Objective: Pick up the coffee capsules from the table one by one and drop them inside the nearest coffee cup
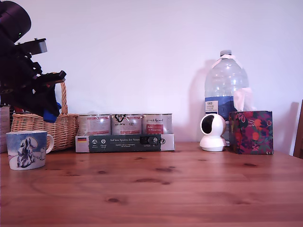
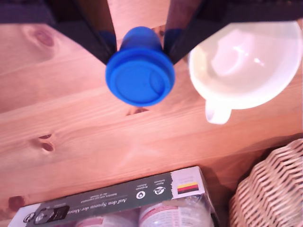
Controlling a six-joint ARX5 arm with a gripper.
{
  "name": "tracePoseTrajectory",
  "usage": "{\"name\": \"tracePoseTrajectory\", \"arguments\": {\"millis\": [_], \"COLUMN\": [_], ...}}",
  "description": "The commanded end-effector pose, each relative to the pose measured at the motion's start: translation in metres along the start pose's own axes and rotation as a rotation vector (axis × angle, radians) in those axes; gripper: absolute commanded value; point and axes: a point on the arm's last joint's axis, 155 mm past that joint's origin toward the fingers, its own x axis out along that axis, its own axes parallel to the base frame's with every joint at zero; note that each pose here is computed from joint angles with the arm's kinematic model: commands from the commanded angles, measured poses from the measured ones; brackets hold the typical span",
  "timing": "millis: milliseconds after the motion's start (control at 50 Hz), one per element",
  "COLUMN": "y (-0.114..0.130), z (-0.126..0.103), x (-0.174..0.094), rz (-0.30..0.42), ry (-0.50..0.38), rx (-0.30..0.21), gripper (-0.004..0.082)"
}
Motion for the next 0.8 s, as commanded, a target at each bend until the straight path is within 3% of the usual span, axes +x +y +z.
{"name": "tracePoseTrajectory", "arguments": {"millis": [0,280,780], "y": [0.009,0.033,0.048], "z": [0.002,0.002,-0.006], "x": [-0.009,-0.015,-0.020], "rz": [0.016,0.053,0.071], "ry": [-0.020,-0.027,0.012], "rx": [-0.017,-0.055,-0.080], "gripper": [0.0178,0.0178,0.0178]}}
